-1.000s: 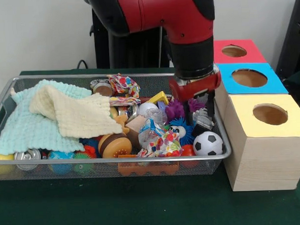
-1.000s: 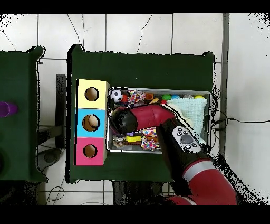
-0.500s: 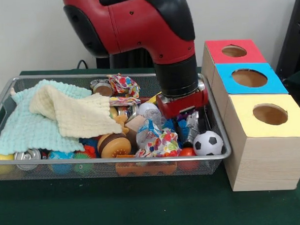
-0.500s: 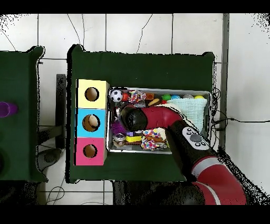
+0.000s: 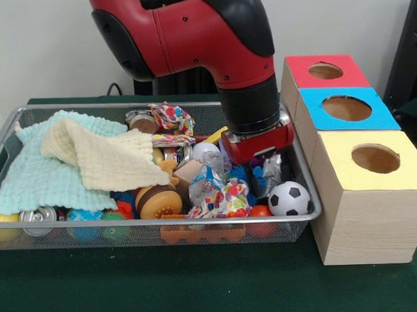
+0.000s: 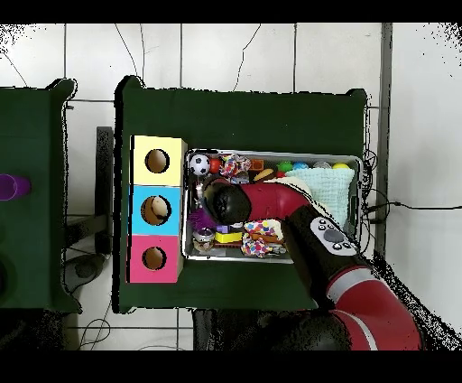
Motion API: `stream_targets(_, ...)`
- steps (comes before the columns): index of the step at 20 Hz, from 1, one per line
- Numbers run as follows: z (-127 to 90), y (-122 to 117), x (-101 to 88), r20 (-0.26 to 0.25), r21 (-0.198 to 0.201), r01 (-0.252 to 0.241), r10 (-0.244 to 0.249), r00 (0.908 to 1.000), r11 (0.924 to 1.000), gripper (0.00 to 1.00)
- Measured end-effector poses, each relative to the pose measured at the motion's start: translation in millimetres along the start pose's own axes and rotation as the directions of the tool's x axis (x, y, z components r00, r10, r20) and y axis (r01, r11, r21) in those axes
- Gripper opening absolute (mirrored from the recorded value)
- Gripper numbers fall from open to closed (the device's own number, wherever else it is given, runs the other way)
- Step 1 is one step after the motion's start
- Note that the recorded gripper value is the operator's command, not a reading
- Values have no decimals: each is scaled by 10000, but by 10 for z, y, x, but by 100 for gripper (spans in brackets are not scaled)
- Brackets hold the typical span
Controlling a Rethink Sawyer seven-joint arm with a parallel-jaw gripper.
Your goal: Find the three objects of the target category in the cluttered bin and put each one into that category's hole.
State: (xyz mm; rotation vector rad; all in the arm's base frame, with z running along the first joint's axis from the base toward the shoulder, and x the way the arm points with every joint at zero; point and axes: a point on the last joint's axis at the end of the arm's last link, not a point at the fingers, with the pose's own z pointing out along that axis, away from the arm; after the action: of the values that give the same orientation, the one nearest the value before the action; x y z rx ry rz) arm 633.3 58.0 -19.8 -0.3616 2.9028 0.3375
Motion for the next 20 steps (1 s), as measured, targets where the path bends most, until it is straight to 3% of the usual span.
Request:
stream_targets(10,-81,71,24,-56,9,125,-125,9999,9999,100)
stream_targets(20,-596,169,1,-395,203,163,-155,9991,9997,100)
